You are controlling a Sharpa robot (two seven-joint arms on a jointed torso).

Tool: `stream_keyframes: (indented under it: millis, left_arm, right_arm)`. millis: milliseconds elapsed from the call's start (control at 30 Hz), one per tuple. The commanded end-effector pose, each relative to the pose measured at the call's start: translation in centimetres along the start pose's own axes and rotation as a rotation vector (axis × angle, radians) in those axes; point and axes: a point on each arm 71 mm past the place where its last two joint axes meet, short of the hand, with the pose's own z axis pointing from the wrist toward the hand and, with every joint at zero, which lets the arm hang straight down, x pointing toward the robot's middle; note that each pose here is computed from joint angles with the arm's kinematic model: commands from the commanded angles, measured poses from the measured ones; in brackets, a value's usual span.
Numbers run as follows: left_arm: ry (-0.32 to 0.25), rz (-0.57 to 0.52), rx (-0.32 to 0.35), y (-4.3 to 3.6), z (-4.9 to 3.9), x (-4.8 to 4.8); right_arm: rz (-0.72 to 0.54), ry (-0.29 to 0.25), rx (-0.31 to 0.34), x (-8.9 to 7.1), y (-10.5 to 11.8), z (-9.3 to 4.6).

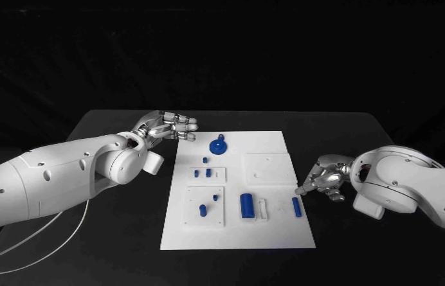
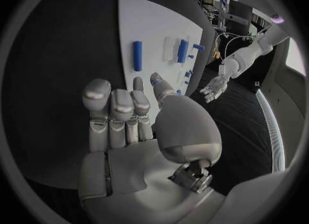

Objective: Assemble the parts on the task board

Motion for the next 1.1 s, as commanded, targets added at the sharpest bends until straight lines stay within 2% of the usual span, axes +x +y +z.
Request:
stream_keyframes:
  millis: [33, 400, 1100]
  left_arm:
    - [0.000, -0.009, 0.017, -0.15, 0.09, 0.21]
    - [0.007, -0.012, 0.018, -0.13, 0.08, 0.41]
    - [0.015, -0.015, 0.009, -0.02, -0.10, 0.34]
  right_arm:
    - [-0.092, 0.040, 0.076, 0.5, -0.6, -0.2]
    - [-0.162, 0.029, 0.110, 1.7, -0.7, -0.2]
    - [-0.215, 0.005, 0.082, 3.8, 0.7, 0.6]
